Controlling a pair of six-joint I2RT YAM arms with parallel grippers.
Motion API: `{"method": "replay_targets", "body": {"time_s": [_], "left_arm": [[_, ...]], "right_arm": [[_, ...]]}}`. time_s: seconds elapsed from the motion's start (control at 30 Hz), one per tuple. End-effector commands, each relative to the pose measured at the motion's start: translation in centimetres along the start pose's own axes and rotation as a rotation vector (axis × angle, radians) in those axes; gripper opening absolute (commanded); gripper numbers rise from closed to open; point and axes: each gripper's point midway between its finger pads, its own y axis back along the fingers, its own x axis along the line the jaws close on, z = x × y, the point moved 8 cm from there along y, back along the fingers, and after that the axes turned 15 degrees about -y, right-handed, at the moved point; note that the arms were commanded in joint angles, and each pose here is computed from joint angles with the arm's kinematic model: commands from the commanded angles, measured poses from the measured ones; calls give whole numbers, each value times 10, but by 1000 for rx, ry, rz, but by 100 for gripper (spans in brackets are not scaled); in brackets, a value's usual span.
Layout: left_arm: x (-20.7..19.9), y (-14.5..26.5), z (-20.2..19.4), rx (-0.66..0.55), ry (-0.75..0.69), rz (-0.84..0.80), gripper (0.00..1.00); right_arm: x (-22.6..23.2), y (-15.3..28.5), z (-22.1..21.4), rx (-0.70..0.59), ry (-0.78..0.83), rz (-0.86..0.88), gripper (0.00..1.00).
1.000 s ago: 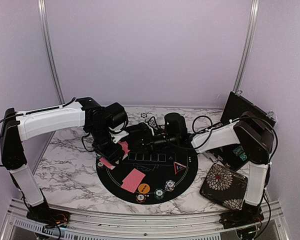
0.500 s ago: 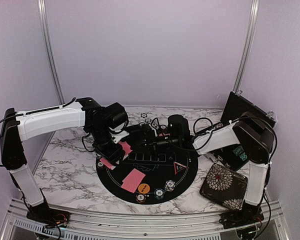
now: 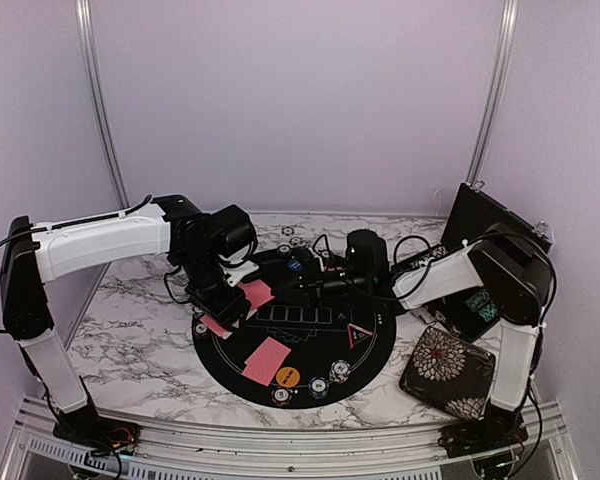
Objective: Distribute texas hold em gaming equipment
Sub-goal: Pick up the poker card from the face-down deck piles.
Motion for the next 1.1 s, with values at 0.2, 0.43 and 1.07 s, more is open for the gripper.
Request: {"method": "replay_targets", "body": {"time_s": [0.2, 0.43, 1.07], "left_arm": [[-1, 10, -3, -15, -6, 3, 44], [2, 9, -5, -10, 4, 6, 44], [7, 11, -12, -11, 28, 11, 44]], "right_arm": [[23, 22, 2, -21, 52, 59, 0], [24, 33, 8, -43, 54, 65, 0], [20, 52, 36, -121, 63, 49, 0]]}}
